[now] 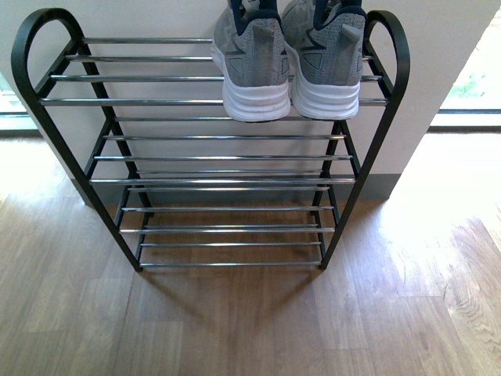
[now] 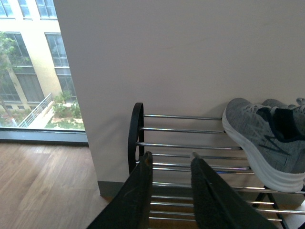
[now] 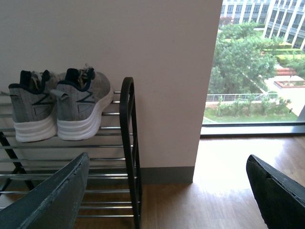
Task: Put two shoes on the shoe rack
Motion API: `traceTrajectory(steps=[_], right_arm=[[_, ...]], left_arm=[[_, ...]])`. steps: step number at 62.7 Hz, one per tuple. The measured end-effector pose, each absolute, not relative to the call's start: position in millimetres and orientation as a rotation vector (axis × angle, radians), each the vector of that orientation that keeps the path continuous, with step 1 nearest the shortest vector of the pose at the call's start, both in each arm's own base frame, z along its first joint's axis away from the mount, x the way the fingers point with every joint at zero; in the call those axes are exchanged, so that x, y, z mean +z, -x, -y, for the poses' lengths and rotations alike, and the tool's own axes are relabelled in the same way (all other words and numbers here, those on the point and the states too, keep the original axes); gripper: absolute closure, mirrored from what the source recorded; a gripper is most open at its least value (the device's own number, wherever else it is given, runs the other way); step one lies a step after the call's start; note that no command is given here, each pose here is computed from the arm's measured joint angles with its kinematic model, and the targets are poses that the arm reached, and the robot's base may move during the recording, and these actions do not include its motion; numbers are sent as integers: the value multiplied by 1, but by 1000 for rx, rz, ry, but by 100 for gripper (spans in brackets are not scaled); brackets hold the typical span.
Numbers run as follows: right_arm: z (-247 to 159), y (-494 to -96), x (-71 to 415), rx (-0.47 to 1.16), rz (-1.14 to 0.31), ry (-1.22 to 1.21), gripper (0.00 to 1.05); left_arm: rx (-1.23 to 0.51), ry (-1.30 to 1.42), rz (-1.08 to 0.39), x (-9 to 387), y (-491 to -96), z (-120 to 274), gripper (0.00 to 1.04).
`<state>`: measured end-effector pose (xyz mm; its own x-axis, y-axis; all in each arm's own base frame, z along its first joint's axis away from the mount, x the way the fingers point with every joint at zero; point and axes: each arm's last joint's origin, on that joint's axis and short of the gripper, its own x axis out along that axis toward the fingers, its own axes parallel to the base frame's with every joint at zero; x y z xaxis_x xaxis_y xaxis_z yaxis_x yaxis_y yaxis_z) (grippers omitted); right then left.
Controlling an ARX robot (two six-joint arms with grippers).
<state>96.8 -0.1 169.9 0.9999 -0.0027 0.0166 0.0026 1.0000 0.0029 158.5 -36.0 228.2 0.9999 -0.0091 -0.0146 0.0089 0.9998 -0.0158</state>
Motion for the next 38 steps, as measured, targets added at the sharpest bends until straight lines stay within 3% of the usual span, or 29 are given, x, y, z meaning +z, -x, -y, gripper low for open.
traceTrajectory(steps=[4, 38], right_arm=[[0, -97, 170, -3, 17, -2, 9], [0, -97, 170, -2, 17, -3, 9]], left_arm=[[-6, 16, -6, 223, -154, 30, 104], [0, 10, 1, 185, -125, 0, 104]])
